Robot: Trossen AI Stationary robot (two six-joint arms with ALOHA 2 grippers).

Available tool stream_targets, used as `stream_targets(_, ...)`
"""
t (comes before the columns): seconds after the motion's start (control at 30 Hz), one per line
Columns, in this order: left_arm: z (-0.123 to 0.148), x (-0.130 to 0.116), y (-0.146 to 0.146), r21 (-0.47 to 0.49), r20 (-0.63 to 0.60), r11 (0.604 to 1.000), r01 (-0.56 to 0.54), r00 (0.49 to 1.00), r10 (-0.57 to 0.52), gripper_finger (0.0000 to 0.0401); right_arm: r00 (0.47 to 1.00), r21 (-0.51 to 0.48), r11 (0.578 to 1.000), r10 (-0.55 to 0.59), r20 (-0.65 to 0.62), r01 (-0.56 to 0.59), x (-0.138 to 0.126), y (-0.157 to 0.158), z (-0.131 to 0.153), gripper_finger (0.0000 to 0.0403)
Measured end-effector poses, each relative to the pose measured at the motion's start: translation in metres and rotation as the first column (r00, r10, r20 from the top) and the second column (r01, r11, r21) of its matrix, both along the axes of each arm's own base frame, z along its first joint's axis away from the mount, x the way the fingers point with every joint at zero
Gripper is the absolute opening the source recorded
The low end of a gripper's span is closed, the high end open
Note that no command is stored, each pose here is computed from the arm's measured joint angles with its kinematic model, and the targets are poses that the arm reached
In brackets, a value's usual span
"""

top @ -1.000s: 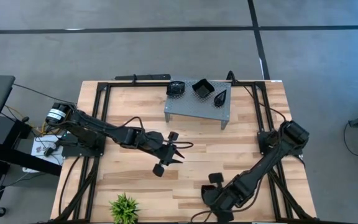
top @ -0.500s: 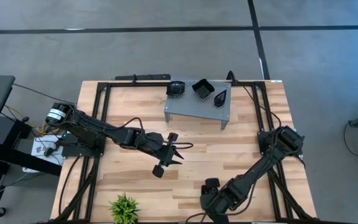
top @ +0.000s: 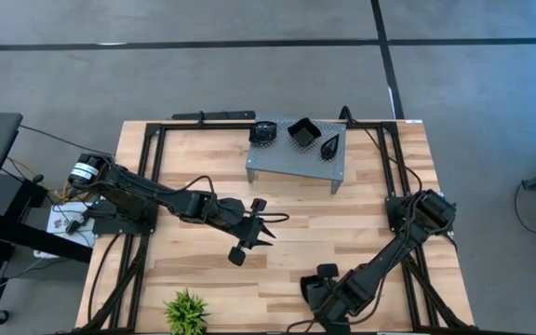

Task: Pick & Place Mini shaped plates
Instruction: Stack the black leaf-shaped plate on the other black leaf-shaped plates on the shelf

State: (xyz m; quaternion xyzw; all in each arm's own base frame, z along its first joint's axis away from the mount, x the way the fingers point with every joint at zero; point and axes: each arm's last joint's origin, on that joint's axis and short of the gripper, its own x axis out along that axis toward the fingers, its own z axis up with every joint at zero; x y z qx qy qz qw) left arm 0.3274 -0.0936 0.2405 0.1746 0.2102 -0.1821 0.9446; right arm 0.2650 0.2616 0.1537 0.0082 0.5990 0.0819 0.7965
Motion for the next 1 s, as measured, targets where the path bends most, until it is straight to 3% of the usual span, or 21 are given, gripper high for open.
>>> stream_targets(0.3,0.001,0.000,0.000,-0.002,0.006,1.000,0.000,1.000,0.000,0.0092,0.997,-0.074,0.994,0.073,-0.034,-0.075,-0.003,-0.007,0.000,0.0009)
stream_targets(0.4,0.001,0.000,-0.001,-0.017,0.008,0.999,0.029,1.000,-0.029,0.0092,0.994,-0.099,0.990,0.093,-0.052,-0.098,-0.003,-0.010,0.000,0.0016)
stream_targets(0.63,-0.010,0.003,-0.018,-0.107,-0.007,0.966,0.235,0.971,-0.237,0.0092,0.978,-0.187,0.967,0.147,-0.148,-0.173,0.003,-0.023,0.013,0.0003)
stream_targets(0.87,-0.042,0.020,-0.037,0.012,0.067,0.945,0.326,0.943,-0.326,0.0113,0.978,-0.207,0.969,0.101,-0.183,-0.139,0.021,-0.036,0.044,0.0003)
stream_targets(1.0,-0.047,0.027,-0.039,0.038,0.139,0.944,0.328,0.934,-0.330,0.0140,0.975,-0.232,0.955,0.148,-0.168,-0.185,0.026,-0.035,0.062,0.0004)
